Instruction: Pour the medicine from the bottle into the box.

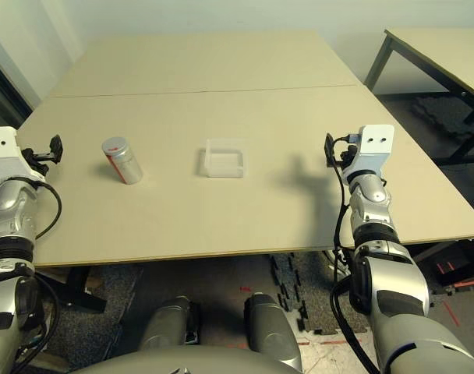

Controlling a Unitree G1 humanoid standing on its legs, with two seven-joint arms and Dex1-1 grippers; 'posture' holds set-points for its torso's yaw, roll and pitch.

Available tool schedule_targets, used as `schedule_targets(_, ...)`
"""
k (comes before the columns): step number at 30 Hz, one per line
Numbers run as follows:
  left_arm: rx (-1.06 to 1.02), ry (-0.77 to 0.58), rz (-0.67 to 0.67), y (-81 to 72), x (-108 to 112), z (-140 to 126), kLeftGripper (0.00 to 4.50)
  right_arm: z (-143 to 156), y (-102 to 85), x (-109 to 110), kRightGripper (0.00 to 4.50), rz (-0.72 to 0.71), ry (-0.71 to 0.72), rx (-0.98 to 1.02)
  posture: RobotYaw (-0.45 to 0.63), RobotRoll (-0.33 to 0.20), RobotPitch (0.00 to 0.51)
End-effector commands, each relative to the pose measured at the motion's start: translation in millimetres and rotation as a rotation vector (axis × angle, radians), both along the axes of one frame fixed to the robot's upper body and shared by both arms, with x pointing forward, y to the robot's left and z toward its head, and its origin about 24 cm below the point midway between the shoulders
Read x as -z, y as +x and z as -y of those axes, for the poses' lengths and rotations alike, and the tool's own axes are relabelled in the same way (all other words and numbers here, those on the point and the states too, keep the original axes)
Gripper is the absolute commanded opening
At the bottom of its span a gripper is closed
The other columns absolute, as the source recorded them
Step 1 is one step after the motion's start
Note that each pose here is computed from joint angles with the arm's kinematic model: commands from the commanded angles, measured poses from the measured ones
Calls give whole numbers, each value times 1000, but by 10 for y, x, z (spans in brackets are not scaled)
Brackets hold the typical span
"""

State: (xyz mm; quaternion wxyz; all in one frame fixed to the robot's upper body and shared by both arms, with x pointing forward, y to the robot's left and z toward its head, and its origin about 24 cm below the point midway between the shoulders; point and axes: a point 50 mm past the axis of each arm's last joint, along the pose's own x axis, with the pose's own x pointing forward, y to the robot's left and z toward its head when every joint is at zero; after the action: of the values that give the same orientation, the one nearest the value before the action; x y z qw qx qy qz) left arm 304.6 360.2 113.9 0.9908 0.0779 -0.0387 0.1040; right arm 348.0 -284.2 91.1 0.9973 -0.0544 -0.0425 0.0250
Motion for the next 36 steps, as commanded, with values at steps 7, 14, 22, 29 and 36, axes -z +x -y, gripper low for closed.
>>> schedule_targets(7, 365, 19, -75, -296, -277, -182, 4463, -205, -16, -279, 4500, -79, -23, -510, -50, 0, 58)
schedule_targets(14, 582, -58, -142, -435, -290, 6, 4463, -420, -133, -418, 4500, -206, -71, -859, -34, 0, 67)
schedule_targets(22, 777, -180, -211, -624, -110, 276, 4463, -505, -91, -474, 4500, -221, -125, -918, -22, 0, 68)
schedule_targets(29, 787, -194, -248, -676, 44, 320, 4463, -558, -61, -458, 4500, -217, -122, -927, -23, 0, 63)
schedule_targets(36, 755, -183, -238, -548, 207, 377, 4463, -580, -43, -456, 4500, -206, -121, -918, -41, 0, 55)
